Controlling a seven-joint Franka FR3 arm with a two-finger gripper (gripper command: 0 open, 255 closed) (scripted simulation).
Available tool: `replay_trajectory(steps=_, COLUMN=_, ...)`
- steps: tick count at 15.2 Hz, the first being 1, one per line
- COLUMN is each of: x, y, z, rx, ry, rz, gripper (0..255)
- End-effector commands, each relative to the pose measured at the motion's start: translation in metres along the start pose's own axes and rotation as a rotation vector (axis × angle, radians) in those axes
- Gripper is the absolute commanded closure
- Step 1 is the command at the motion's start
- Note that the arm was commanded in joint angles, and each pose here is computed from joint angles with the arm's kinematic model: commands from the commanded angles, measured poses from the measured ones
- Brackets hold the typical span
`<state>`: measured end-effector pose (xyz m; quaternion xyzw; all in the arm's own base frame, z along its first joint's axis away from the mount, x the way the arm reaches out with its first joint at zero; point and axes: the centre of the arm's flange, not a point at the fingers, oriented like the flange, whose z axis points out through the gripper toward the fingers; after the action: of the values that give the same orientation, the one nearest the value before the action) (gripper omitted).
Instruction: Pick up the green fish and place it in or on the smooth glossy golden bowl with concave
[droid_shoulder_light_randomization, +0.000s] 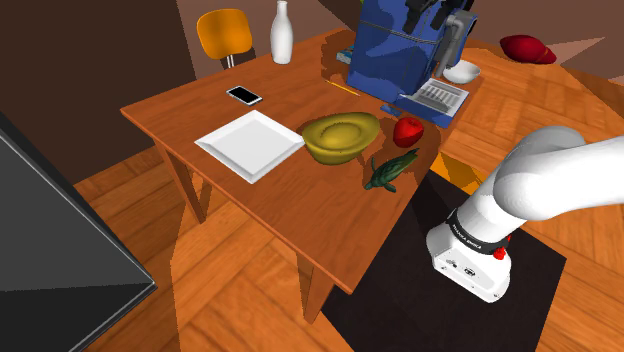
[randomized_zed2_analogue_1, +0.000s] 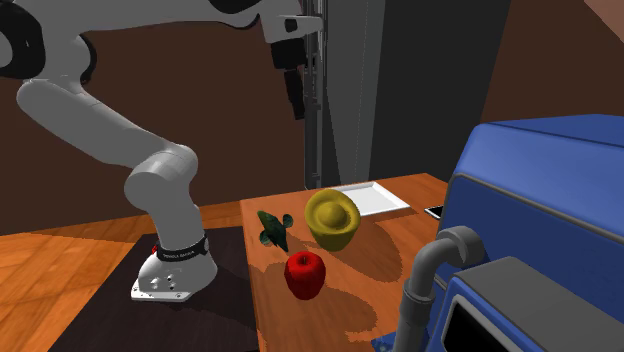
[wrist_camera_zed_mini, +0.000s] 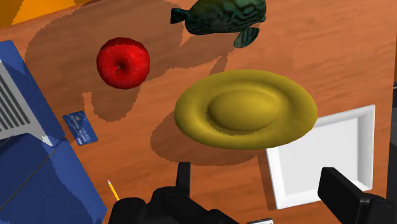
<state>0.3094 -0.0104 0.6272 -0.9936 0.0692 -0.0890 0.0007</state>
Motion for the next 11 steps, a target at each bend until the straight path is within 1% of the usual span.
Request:
replay_trajectory(steps=1, x=0.0, y=0.0, z=0.0, rx=0.0, ry=0.0, rz=0.0, gripper=0)
replay_trajectory(steps=11, x=-0.06, y=-0.07, z=0.115, rx=-0.179, ry=0.057, rz=0.261, gripper=0)
